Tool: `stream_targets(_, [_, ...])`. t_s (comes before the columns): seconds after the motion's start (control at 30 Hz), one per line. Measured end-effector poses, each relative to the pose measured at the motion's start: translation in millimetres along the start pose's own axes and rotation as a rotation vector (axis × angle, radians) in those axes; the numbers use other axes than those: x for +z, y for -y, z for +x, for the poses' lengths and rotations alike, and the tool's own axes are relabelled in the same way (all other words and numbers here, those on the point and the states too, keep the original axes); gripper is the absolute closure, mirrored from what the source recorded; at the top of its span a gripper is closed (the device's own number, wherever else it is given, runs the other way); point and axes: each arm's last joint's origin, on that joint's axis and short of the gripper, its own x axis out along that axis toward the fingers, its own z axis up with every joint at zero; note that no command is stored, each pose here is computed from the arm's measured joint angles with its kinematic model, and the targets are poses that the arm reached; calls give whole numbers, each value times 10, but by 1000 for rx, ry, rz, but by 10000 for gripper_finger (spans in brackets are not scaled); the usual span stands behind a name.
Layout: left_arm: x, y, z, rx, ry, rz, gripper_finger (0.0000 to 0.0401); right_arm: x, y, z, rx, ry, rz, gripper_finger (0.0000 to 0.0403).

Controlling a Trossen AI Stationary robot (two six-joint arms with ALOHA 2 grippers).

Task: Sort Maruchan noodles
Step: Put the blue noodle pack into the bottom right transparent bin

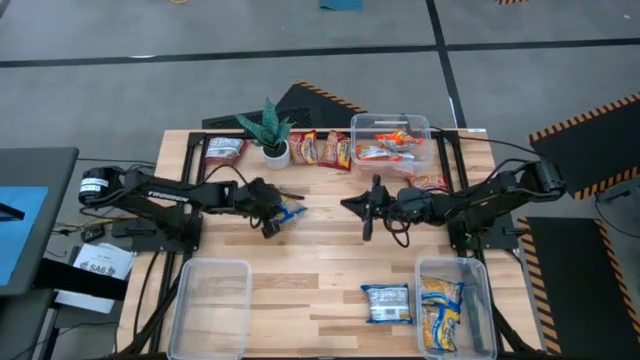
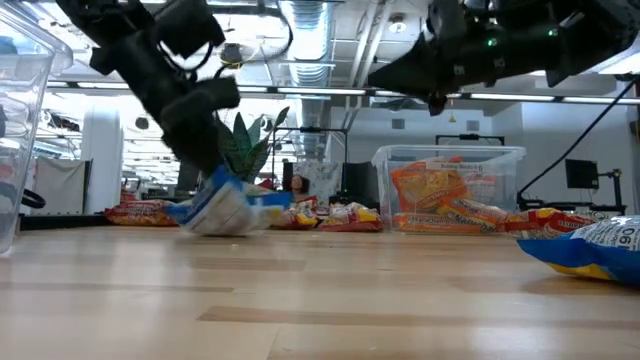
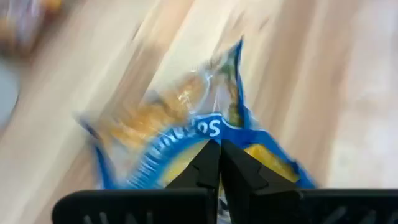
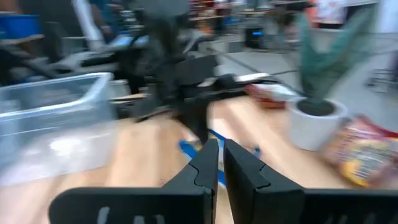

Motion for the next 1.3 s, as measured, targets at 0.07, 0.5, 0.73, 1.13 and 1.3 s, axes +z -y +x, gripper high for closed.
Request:
stream_targets(0.07, [52,67,-12,-27,65,37,401,24,-27,10,63,0,1,353])
stream_targets(0.5, [226,315,-170,-36,310,178,401,-158,-261,400,147,-120,44,272])
stream_targets(0.73, [328,273,-639,-139,479,164,401,-353,-330,940,149,-299,-54,175])
stream_targets(1.13, [-29,49,-1067,-269,721,104,401,-441,-420,1598,130,-487,-227,148])
stream_targets(1.3, [-103,18,-1120,-276,694,76,401,-415,-473,1677,142,-505,-267,148])
